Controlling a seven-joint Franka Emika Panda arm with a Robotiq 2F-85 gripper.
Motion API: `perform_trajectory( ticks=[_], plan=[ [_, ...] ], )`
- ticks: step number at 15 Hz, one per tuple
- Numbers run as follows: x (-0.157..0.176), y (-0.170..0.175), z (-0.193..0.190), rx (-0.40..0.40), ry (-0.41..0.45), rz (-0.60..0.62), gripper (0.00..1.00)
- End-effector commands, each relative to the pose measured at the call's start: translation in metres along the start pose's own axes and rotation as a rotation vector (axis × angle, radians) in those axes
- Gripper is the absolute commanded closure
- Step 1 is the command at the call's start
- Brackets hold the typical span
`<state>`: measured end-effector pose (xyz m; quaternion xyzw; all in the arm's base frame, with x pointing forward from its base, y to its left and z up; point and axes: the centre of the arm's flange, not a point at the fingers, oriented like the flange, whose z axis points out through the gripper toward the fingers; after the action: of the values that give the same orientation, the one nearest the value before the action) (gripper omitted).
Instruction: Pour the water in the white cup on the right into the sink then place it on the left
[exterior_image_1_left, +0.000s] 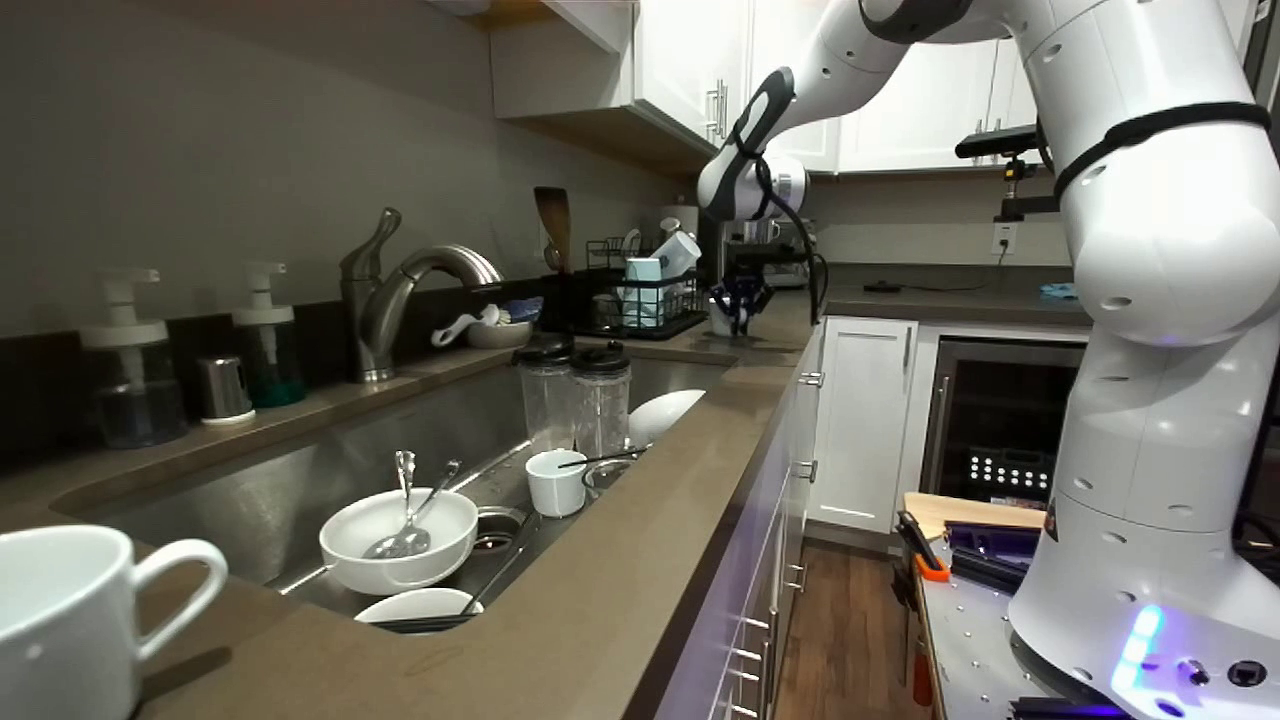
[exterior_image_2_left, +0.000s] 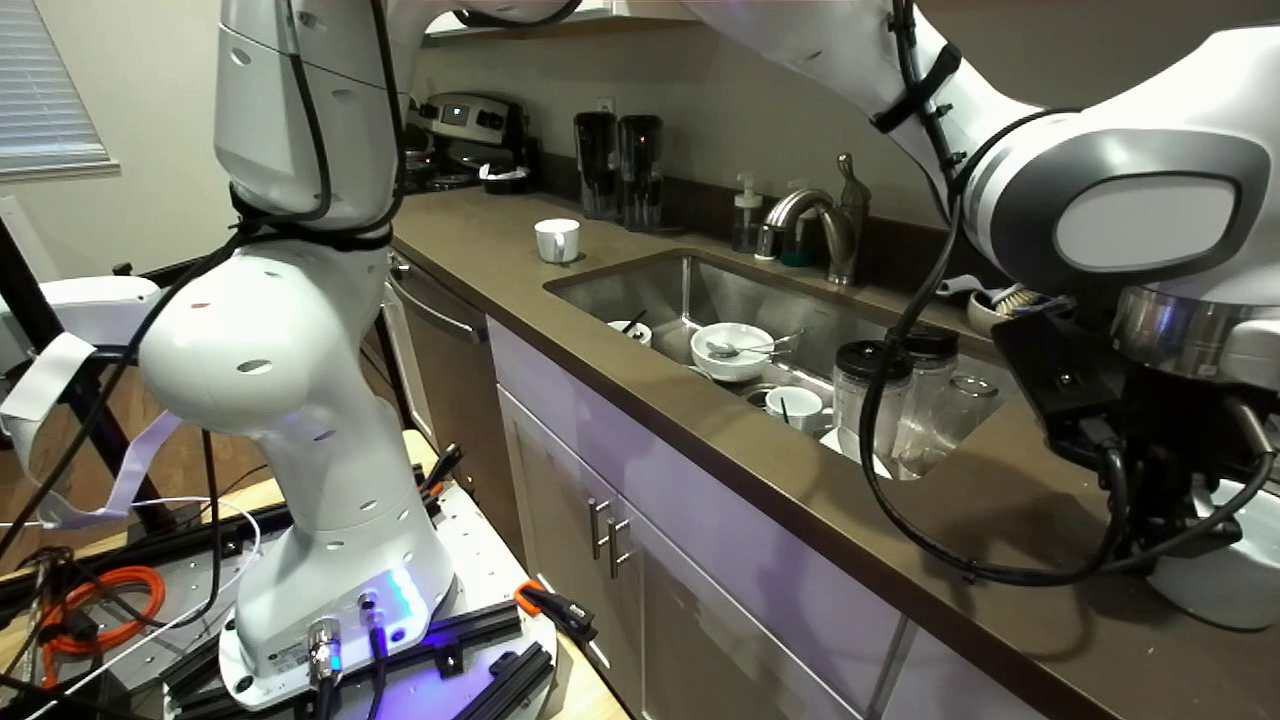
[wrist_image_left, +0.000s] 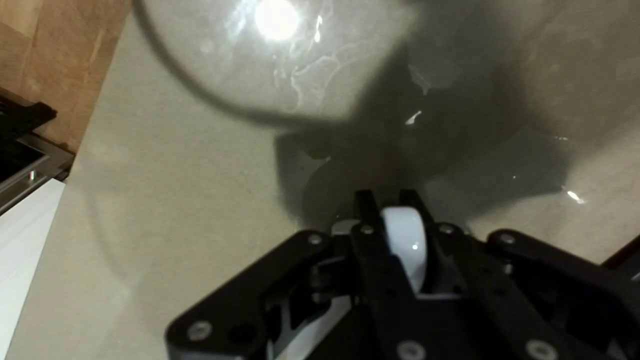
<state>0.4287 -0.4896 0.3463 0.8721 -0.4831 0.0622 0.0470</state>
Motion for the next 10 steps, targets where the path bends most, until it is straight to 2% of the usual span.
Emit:
perform_trajectory(
  ticks=[1, 10],
  plan=[
    [-0.011, 0.009, -0.010, 0.019, 0.036, -0.004, 0.94],
    [-0.049, 0.032, -0.018, 0.025, 0.070, 0.027, 0.94]
  ],
)
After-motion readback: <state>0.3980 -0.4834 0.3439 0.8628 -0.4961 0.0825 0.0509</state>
